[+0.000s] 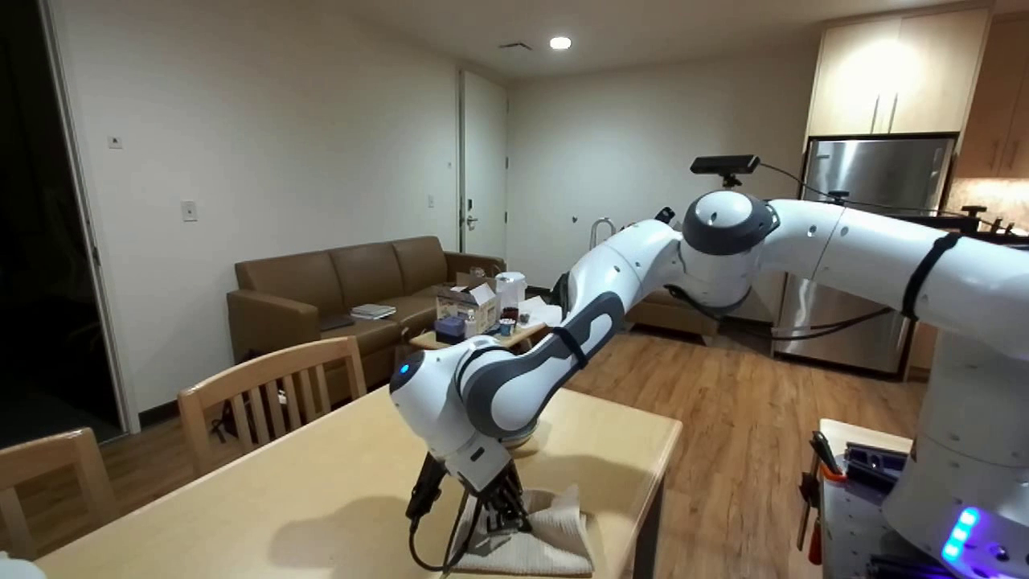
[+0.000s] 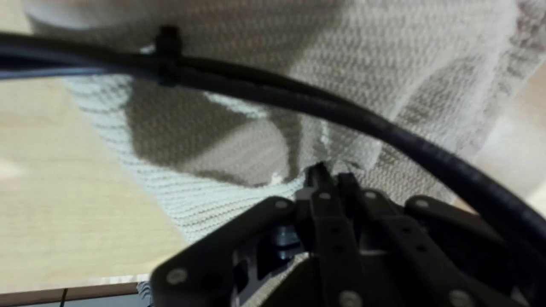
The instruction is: Use the towel to wipe the table
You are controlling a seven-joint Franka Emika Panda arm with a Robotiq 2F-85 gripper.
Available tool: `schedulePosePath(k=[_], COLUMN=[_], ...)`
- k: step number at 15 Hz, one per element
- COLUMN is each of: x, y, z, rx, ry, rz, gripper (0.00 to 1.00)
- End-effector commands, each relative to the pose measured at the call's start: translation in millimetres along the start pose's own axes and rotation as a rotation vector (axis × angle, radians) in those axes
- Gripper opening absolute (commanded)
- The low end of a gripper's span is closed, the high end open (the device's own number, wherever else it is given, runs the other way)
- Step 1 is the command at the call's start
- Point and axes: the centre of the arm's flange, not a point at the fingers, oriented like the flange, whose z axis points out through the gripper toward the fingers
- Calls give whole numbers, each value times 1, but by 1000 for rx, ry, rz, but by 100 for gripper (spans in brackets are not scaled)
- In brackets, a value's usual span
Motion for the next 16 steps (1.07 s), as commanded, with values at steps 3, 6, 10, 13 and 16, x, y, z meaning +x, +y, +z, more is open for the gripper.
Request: schedulePosePath(k=[3,6,10,13,16], x=[-9,-8,-9,-11,-11], y=[-8,-19,-32,-40,-46], z=[9,5,3,4,5], rx=[14,-8,-35,-45,-60], ry=[74,95,106,106,107], rz=[151,220,293,333,370], gripper=[2,2,2,2,2])
